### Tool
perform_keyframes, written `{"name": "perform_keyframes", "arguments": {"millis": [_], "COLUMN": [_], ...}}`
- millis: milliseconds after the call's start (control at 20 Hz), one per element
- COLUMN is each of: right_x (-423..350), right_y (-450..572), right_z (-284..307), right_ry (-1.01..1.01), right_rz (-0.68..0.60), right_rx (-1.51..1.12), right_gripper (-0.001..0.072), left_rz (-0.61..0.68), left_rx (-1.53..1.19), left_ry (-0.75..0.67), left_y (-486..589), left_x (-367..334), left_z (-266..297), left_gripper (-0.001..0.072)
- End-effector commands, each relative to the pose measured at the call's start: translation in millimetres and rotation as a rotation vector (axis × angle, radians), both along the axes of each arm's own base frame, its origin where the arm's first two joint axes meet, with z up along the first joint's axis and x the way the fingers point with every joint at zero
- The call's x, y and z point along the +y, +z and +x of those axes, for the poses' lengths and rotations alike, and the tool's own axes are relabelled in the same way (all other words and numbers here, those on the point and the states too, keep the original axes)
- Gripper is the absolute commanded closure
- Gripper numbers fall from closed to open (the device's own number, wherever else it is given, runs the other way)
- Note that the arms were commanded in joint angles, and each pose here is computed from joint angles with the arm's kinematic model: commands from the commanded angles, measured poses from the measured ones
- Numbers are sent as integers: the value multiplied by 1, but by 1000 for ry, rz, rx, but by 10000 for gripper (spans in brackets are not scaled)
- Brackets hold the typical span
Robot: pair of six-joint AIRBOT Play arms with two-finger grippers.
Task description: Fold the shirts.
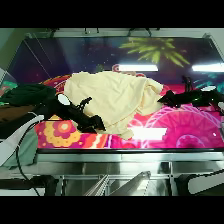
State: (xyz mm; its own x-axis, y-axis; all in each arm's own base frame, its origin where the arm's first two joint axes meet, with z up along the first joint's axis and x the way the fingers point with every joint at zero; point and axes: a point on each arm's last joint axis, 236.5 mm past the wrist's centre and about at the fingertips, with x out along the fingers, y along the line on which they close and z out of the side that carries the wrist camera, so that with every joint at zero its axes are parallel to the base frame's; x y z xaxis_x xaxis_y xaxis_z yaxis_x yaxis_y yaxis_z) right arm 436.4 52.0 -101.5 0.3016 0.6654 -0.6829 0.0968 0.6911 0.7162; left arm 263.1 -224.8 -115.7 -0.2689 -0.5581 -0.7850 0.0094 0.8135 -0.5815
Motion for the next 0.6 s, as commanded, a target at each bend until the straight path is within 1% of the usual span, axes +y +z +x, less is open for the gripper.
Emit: {"name": "perform_keyframes", "arguments": {"millis": [0,50,100,300,350,400,500,550], "right_x": [1,0,-1,-11,-15,-17,-13,-13], "right_y": [14,17,21,69,97,133,245,307], "right_z": [-6,-7,-10,-27,-29,-30,-35,-42], "right_ry": [2,2,5,60,60,61,51,24], "right_rz": [82,103,122,171,190,224,347,394], "right_rx": [17,19,24,-36,-84,-167,-456,-630], "right_gripper": [696,697,698,698,698,698,698,698], "left_rz": [29,20,14,-34,-92,-178,-349,-409], "left_rx": [-42,-51,-58,-183,-243,-313,-489,-616], "left_ry": [-24,-21,-10,23,34,45,68,88], "left_y": [0,3,7,60,90,129,224,276], "left_x": [11,14,17,29,28,27,31,38], "left_z": [23,26,29,45,49,51,52,52], "left_gripper": [599,706,692,688,688,688,688,688]}}
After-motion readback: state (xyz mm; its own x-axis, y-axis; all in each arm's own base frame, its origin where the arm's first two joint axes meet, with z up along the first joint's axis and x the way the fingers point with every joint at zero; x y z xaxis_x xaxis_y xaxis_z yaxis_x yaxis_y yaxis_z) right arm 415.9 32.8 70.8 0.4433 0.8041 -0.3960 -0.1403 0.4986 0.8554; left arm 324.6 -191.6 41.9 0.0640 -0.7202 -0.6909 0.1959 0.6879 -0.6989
